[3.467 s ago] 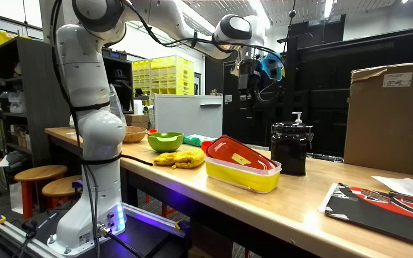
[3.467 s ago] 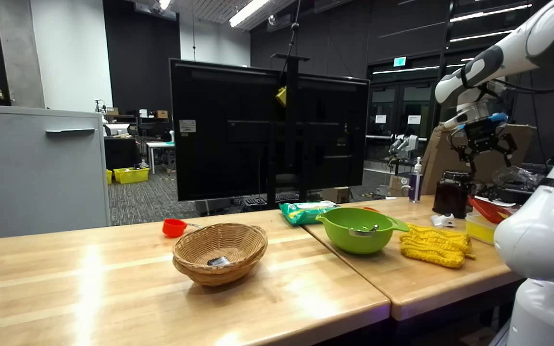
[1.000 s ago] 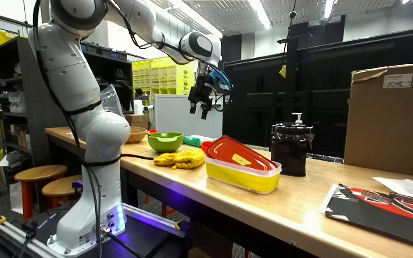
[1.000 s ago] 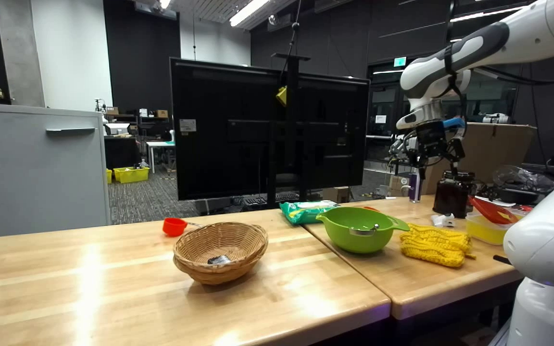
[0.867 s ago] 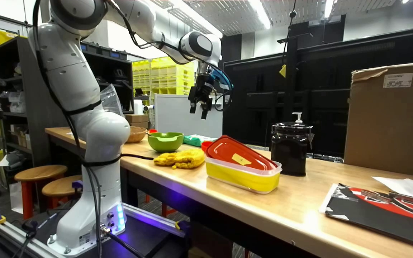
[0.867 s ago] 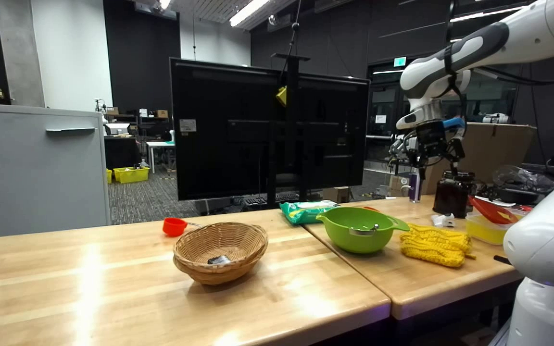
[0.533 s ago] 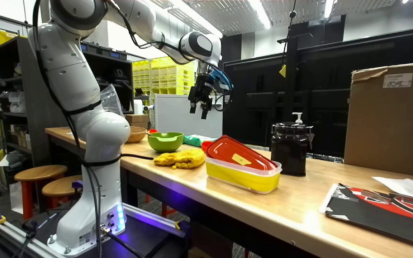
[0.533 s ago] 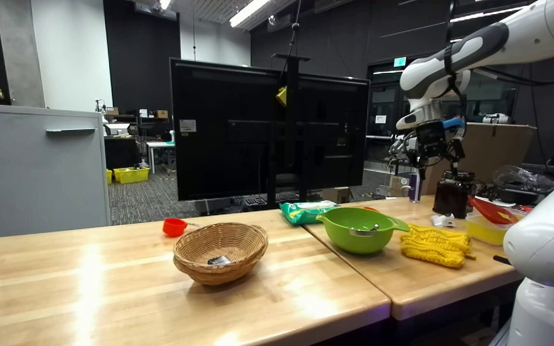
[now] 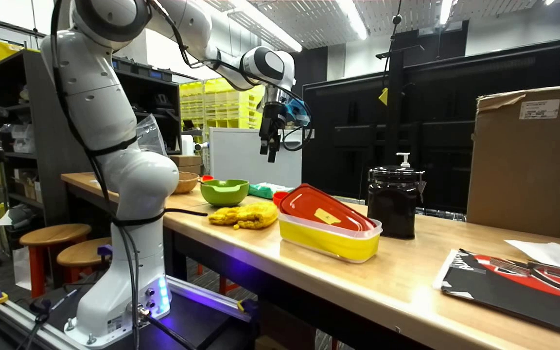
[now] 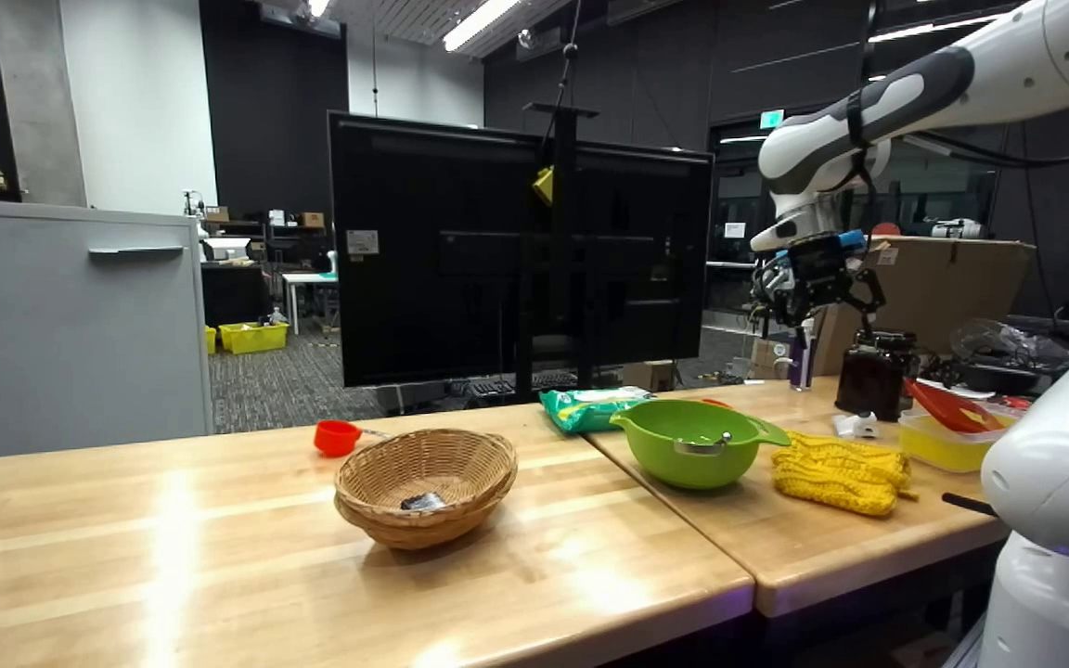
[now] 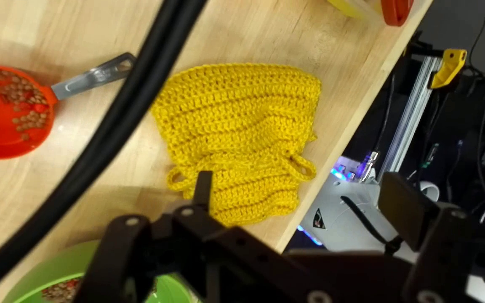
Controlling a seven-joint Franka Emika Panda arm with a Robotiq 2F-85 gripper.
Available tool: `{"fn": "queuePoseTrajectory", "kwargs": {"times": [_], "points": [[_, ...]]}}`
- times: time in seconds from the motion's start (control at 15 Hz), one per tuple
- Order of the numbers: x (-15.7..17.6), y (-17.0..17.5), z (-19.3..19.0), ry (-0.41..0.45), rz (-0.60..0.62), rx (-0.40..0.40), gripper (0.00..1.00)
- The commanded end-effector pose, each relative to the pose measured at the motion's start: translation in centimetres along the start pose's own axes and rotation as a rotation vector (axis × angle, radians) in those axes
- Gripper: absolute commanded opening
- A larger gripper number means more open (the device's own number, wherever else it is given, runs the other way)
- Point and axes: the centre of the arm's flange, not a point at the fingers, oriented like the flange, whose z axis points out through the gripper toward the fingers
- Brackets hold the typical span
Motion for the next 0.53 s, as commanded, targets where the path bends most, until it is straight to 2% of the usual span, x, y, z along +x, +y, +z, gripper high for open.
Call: {"fn": "queuePoseTrajectory", "kwargs": {"times": [0.0,0.47], "points": [[-1.2,-1.0,-0.2,-0.055,-0.195,-0.008,1.00],[-6.5,-3.4,0.6,-0.130,-0.553,-0.065,1.00]]}}
